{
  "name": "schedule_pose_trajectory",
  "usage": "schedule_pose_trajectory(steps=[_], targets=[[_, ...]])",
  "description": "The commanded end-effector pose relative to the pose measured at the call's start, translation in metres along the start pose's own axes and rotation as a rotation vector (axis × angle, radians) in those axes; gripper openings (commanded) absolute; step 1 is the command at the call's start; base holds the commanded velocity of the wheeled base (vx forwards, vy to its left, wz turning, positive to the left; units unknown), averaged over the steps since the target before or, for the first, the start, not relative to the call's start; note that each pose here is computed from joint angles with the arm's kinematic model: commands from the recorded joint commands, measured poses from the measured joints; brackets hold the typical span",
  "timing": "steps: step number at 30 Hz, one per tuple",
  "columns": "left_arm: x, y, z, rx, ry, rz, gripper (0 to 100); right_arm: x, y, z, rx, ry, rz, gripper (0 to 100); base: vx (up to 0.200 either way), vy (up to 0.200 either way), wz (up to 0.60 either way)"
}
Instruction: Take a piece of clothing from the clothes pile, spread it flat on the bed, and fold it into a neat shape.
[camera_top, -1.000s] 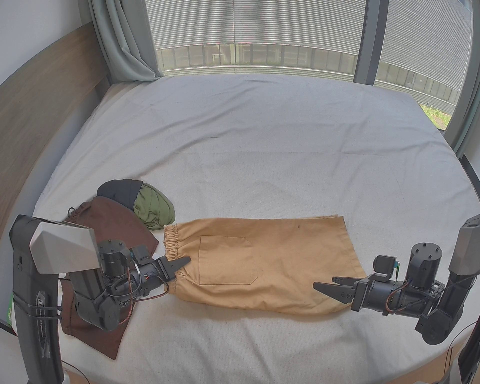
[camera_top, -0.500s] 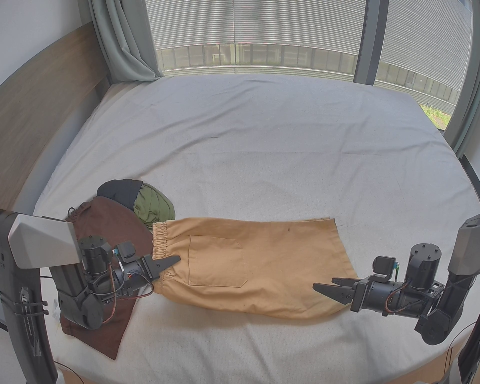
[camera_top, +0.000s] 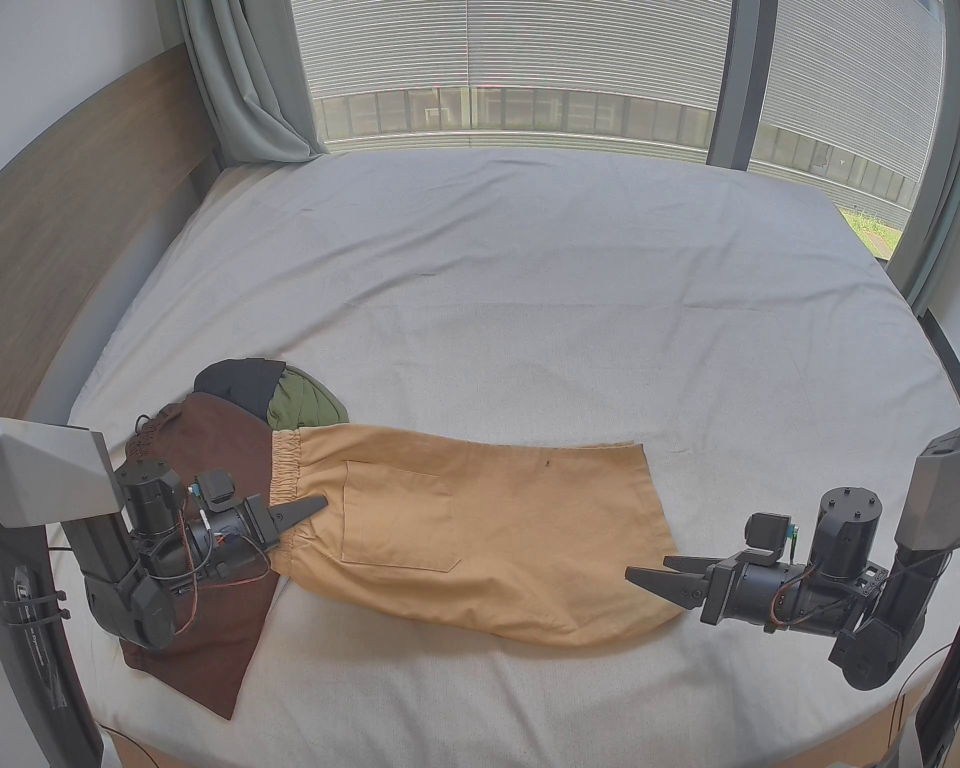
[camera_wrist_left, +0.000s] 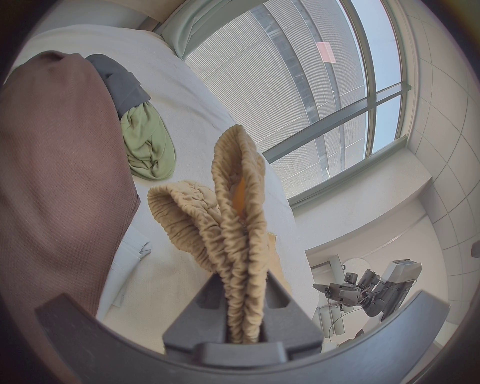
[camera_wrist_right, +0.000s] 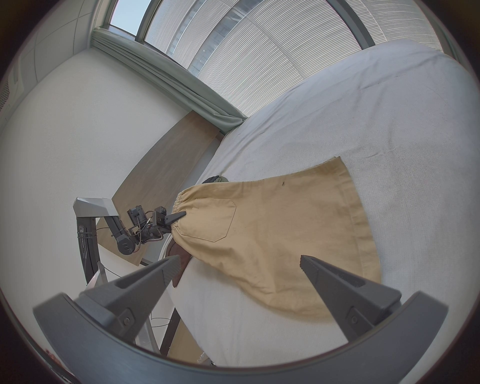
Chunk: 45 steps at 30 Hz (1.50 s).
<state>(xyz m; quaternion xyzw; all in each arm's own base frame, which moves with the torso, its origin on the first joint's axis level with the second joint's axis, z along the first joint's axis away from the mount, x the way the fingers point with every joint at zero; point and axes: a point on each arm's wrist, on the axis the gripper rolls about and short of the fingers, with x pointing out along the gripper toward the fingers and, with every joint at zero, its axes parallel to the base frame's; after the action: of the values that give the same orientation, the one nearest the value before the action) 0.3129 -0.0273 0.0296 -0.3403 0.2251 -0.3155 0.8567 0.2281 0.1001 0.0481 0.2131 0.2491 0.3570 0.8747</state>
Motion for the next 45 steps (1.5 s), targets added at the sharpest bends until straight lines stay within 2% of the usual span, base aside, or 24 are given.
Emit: schedule_pose_trajectory(steps=[1,6,23,27,36,45], targets=[[-0.005,0.000,0.005,0.007,-0.021,0.005,0,0.000,0.000,0.000,0.001,0.001,0.000,100,0.000,0.000,0.00],[-0.009,0.001,0.011,0.012,-0.036,0.005,0,0.000,0.000,0.000,0.000,0.000,0.001,100,0.000,0.000,0.00],[0.001,-0.008,0.007,0.027,-0.015,-0.028,0,0.000,0.000,0.000,0.000,-0.001,0.000,100,0.000,0.000,0.00],[0.011,-0.020,0.001,0.043,0.012,-0.066,0,0.000,-0.001,0.000,0.001,-0.002,-0.001,100,0.000,0.000,0.00],[0.026,-0.032,-0.006,0.056,0.016,-0.080,0,0.000,-0.001,0.001,0.001,-0.004,-0.002,100,0.000,0.000,0.00],[0.052,-0.056,-0.015,0.066,0.035,-0.155,0,-0.001,0.000,0.002,-0.001,-0.008,-0.001,100,0.000,0.000,0.00]])
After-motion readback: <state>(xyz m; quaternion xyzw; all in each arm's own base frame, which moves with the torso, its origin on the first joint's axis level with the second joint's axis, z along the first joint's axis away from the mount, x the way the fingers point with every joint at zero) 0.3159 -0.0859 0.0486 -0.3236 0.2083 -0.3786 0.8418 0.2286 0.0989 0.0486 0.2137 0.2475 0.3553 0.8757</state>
